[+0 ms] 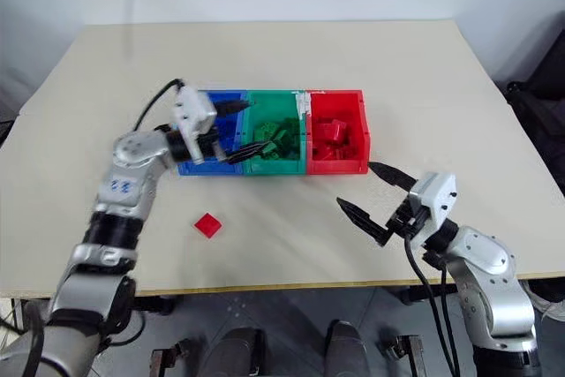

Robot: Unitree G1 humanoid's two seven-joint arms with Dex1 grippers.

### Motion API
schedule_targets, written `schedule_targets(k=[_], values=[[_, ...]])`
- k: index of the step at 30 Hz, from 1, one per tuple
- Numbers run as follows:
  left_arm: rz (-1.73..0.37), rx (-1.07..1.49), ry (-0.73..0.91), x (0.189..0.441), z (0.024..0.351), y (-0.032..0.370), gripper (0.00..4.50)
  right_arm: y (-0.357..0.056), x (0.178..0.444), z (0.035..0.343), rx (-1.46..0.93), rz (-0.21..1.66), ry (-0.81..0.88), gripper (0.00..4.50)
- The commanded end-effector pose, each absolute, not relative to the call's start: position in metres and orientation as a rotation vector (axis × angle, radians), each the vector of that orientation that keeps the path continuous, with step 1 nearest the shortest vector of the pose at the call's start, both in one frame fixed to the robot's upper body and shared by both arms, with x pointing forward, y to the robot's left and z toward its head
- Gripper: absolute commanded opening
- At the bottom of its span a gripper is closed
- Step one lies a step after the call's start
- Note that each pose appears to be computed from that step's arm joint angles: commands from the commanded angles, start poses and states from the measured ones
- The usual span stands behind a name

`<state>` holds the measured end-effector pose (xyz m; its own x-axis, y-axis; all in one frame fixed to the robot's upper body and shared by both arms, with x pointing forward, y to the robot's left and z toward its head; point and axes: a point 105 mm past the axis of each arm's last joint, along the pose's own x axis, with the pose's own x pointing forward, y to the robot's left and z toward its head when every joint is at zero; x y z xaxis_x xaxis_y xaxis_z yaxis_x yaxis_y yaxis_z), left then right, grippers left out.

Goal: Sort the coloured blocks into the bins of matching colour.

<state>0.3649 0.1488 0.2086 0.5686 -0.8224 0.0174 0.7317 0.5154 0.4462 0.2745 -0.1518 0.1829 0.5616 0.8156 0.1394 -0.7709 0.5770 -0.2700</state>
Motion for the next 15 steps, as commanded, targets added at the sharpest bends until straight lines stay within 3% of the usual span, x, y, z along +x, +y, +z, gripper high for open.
schedule_targets(k=[1, 3, 8, 13, 15], values=[[-0.881, 0.426, -0.249, 0.331, 0.215, 0.195, 4.49, -0.138, 0.276, 0.179, -0.275, 1.098, -0.238, 4.5], [-0.795, 0.445, -0.144, 0.304, 0.193, 0.238, 4.49, -0.128, 0.28, 0.176, -0.336, 1.201, -0.219, 4.5], [-0.615, 0.424, -0.006, 0.26, 0.166, 0.297, 4.49, -0.113, 0.277, 0.171, -0.402, 1.402, -0.175, 4.5], [-0.622, 0.414, 0.058, 0.244, 0.149, 0.296, 4.49, -0.115, 0.277, 0.16, -0.527, 1.495, -0.136, 4.5], [-0.702, 0.399, 0.094, 0.241, 0.145, 0.269, 4.49, -0.12, 0.281, 0.163, -0.516, 1.488, -0.133, 4.5]])
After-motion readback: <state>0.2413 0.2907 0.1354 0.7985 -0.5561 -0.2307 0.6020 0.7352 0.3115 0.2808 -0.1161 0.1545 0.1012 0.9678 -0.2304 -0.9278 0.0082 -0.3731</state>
